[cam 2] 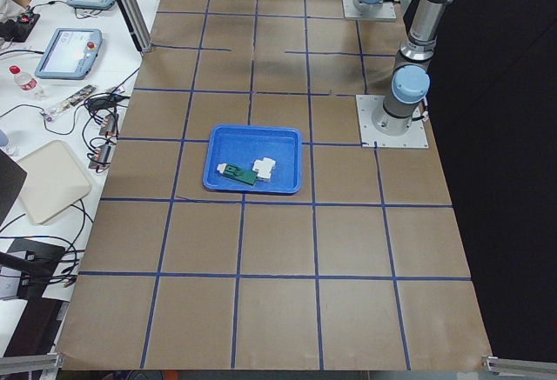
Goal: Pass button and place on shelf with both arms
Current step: 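Lift the button with the left gripper toward the right gripper while the right gripper approaches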
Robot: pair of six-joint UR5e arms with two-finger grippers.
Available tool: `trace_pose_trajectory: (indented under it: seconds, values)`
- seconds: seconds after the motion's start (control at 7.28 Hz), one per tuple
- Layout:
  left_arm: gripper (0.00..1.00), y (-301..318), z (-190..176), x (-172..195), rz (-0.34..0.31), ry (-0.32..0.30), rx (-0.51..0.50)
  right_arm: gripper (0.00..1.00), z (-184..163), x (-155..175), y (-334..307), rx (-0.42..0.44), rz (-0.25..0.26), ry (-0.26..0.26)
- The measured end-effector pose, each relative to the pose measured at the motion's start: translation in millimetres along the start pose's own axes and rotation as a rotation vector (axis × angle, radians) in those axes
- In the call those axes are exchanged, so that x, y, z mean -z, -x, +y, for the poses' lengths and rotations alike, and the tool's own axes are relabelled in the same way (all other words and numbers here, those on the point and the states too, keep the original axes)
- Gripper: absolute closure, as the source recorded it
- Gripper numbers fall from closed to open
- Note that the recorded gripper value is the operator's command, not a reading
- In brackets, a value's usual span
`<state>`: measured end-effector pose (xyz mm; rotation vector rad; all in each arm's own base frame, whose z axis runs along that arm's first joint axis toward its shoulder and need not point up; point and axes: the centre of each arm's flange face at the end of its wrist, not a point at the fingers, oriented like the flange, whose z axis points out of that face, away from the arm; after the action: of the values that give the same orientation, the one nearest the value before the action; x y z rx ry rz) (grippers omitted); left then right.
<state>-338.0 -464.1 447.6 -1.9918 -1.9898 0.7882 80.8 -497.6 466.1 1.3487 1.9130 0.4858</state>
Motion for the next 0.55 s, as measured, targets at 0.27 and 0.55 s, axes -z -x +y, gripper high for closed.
trace_pose_trajectory:
  seconds: [0.27, 0.55]
  values:
    - [1.00, 3.0, -15.2, 2.5, -0.009, -0.012, -0.018, 0.00, 0.8, -2.8, -0.5, -0.031, -0.003, 0.019]
    - [1.00, 1.7, -21.8, 1.9, -0.008, -0.016, -0.015, 0.00, 7.5, -4.8, 1.8, -0.040, -0.029, 0.068]
